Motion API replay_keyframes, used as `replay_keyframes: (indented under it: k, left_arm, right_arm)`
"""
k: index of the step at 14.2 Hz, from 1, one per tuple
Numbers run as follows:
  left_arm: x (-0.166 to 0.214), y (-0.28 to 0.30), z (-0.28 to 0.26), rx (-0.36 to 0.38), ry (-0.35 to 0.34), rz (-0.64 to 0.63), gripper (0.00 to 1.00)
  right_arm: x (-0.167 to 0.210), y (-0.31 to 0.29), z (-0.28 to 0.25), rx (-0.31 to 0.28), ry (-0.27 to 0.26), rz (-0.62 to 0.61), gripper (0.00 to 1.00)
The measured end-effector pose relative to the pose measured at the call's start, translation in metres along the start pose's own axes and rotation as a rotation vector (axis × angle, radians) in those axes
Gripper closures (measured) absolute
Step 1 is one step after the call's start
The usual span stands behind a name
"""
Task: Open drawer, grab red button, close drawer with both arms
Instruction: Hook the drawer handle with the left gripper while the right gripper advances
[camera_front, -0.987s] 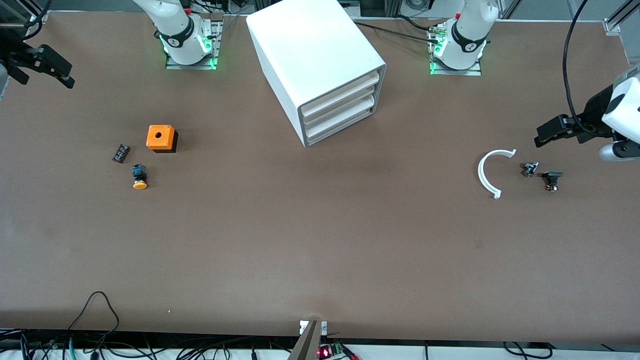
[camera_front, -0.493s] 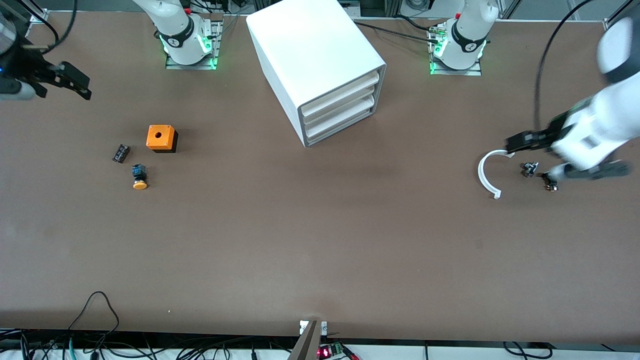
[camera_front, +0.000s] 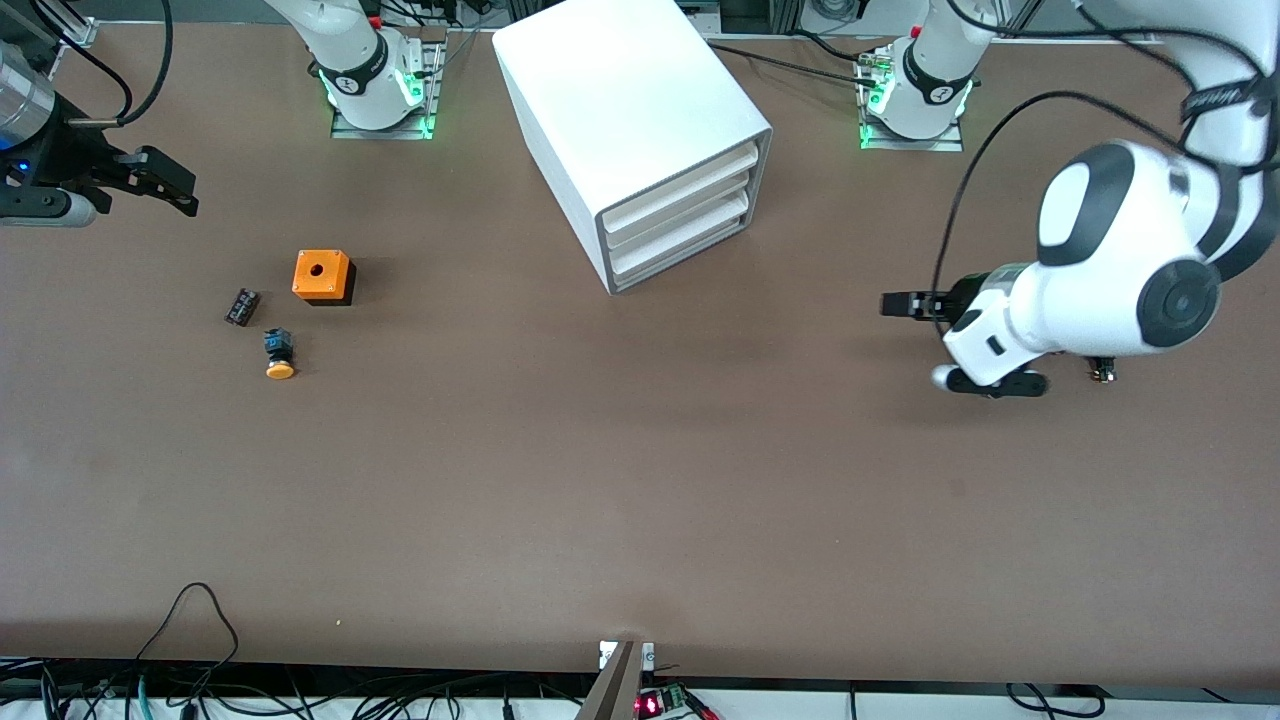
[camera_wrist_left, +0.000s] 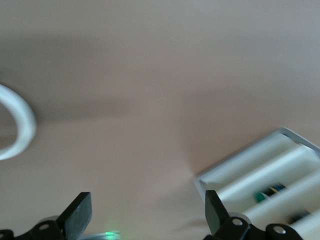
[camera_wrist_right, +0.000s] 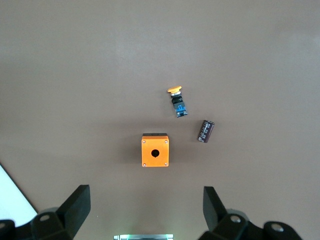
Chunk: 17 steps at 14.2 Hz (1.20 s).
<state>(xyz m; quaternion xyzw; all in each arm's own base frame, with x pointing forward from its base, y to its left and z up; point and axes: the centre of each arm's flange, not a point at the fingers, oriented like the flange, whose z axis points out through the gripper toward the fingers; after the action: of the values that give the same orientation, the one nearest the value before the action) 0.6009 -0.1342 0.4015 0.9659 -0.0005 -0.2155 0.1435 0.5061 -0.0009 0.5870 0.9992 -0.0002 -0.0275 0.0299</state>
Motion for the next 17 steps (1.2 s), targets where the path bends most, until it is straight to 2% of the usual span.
replay_keyframes:
  k: [3,6,9,11,14,15,17]
  left_arm:
    - [0.013,-0.009,0.063,-0.19,-0.108,0.073,0.0]
    - [0.017,-0.016,0.13,-0.398,-0.139,0.188,0.0]
    - [0.001,-0.01,0.198,-0.595,-0.194,0.219,0.0]
    - [-0.015,0.008,0.23,-0.64,-0.244,0.244,0.0]
    - [-0.033,0.039,0.252,-0.63,-0.298,0.294,0.02]
    - [-0.037,0.046,0.257,-0.627,-0.305,0.313,0.07]
    - [-0.044,0.056,0.266,-0.62,-0.312,0.337,0.08]
  right_arm:
    - [-0.001,0.002,0.001,0.001,-0.012,0.003,0.0]
    - [-0.003,0.001,0.003,0.0,-0.028,0.003,0.0]
    - [-0.004,0.001,0.003,0.0,-0.033,0.002,0.0]
    - [-0.004,0.001,0.003,0.0,-0.037,0.002,0.0]
    - [-0.003,0.001,0.004,0.0,-0.037,0.002,0.0]
    - [-0.003,0.001,0.005,0.001,-0.038,0.002,0.0]
    - [0.004,0.003,0.014,0.002,-0.045,0.004,0.0]
